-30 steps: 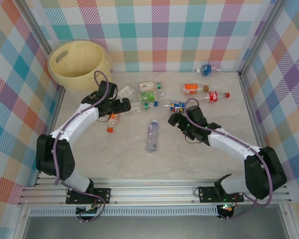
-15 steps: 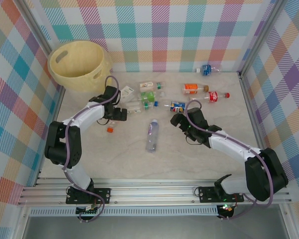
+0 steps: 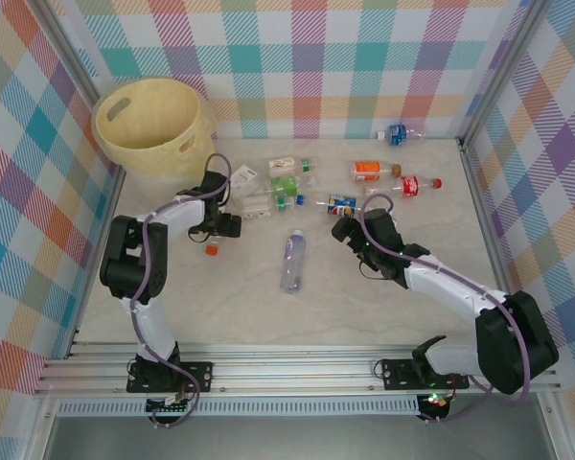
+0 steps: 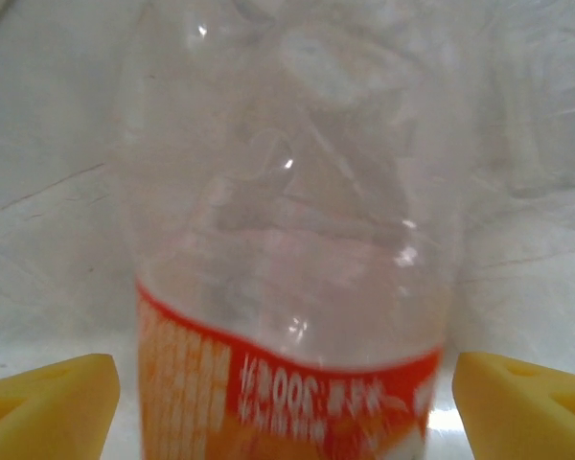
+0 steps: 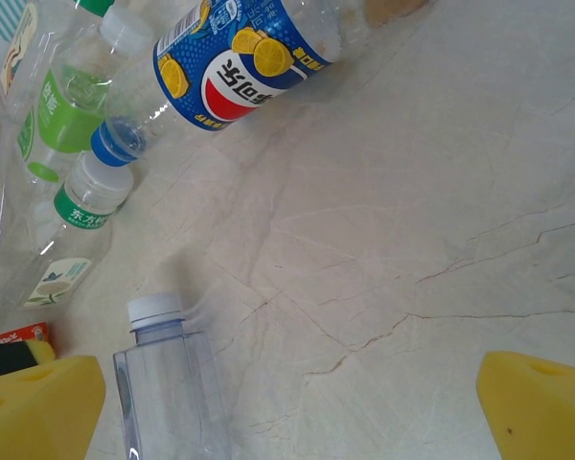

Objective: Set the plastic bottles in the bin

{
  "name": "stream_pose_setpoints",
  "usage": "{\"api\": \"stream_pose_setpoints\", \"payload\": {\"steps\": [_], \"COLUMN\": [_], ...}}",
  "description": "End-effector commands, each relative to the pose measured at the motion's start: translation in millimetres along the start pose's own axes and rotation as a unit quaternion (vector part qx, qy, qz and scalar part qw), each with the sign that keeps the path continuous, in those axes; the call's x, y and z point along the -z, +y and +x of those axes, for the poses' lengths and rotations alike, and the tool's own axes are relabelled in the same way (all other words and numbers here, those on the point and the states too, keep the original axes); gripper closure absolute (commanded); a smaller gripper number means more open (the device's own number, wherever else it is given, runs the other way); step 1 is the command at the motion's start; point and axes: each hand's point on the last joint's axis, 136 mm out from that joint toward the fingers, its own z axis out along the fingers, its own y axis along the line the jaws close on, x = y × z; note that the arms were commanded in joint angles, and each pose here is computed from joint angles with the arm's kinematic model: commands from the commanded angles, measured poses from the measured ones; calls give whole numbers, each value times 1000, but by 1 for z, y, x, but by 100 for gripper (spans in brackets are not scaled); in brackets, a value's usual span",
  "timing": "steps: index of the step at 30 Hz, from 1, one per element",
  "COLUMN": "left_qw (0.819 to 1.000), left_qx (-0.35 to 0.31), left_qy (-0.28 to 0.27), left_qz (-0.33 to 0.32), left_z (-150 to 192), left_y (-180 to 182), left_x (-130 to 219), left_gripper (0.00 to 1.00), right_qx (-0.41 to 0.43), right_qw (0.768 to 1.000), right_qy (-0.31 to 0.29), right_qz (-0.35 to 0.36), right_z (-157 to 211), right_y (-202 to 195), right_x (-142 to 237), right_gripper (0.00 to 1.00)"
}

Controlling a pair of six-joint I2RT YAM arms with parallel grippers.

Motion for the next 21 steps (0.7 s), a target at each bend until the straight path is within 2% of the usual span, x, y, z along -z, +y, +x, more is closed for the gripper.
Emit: {"api": "stream_pose_setpoints", "payload": {"steps": [1,16,21], "left_qw": [1000,999,999], "left_qx": [-19,-38,-38], "left_qy": [-11,-10,-15], "left_qz": [-13,-12,5], "left_z": [-9,-16,-19], "left_y": [-1,-4,-9], "left_x": [-3,-13,-9], "left_gripper": [11,17,35], "right_qx": [-11,-13,-12], "right_qw": [1000,1000,1000], "right_qy": [-13,-11,-10], "right_qz": [-5,-1,-2], "right_z": [-3,-1,-2], "right_y": [1,-1,0], "right_x": [3,0,0], "right_gripper": [0,0,0]}}
